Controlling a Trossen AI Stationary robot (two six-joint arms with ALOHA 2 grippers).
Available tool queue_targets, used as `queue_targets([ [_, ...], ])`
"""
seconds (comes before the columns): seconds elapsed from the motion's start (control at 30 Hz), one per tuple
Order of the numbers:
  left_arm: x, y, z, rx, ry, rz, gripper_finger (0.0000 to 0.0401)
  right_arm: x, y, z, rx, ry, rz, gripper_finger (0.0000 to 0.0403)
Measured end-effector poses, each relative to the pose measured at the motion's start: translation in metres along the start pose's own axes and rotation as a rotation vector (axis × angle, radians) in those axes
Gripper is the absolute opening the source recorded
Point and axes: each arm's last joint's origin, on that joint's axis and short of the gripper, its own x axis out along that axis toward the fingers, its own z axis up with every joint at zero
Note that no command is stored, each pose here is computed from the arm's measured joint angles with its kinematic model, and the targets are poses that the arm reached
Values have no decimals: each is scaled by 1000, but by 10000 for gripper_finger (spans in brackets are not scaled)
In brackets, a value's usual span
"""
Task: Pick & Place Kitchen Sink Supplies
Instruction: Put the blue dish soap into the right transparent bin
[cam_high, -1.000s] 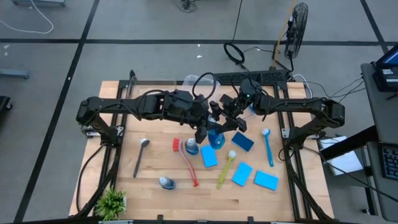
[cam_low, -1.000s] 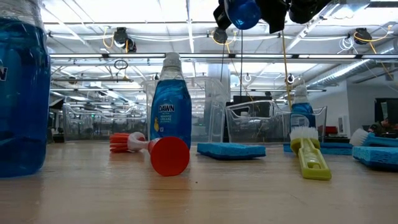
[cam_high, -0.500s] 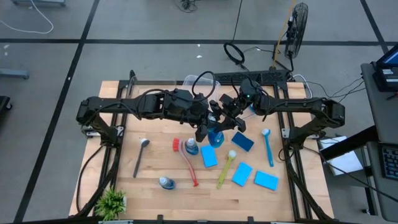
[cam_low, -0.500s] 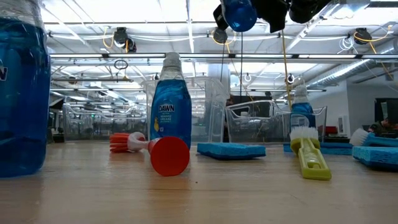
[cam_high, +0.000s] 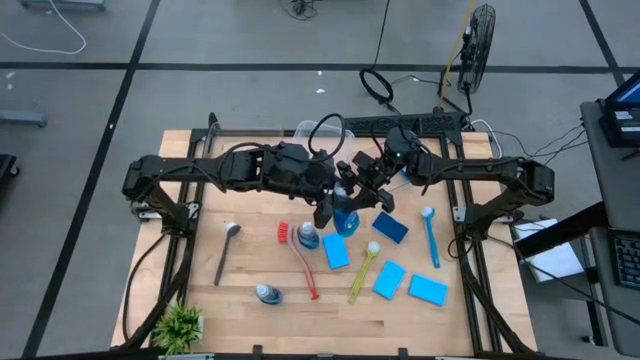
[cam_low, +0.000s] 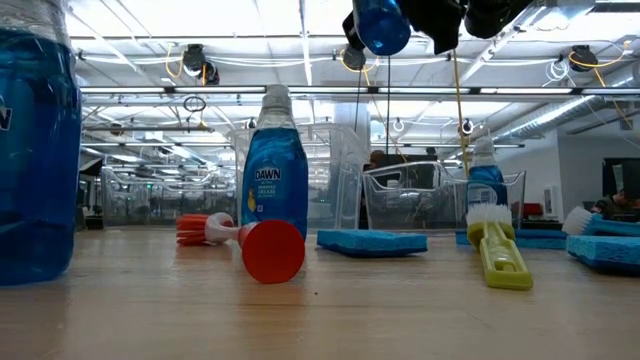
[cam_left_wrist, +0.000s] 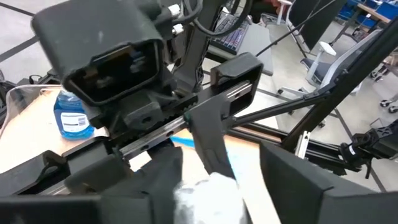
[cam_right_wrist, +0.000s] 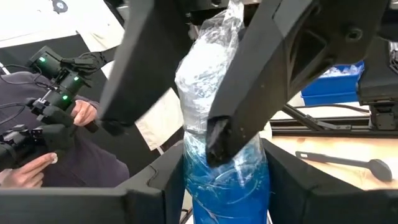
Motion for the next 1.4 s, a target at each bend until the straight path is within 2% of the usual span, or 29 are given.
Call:
queue_targets([
  [0.17,-13,-3,8,5,-40,-15,267,-1,-2,-3,24,14,-16,156],
  [0.3,-32,-6,16,12,-82,-17,289,-2,-3,-2,19,7,-23,156],
  [0.43,-52,-7,22,30,-110,42,294,-6,-6,0,21,-6,-56,156],
  [0.6,-75,-3,17,26,-41,164,285,-19,-13,4,5,-41,-137,156],
  [0.7,-79,2,8,11,35,260,275,-31,-16,8,-44,-64,-270,156],
  [0.83,-85,8,-4,13,155,365,264,-48,-13,10,-110,-51,-531,156],
  [1.03,-86,16,-17,43,248,474,247,-67,8,17,-201,-27,-909,156],
  [1.23,-89,23,-19,119,308,519,246,-81,28,21,-238,-104,-1139,161],
  [1.4,-91,30,-18,154,328,535,252,-94,37,2,-191,-171,-1306,156],
])
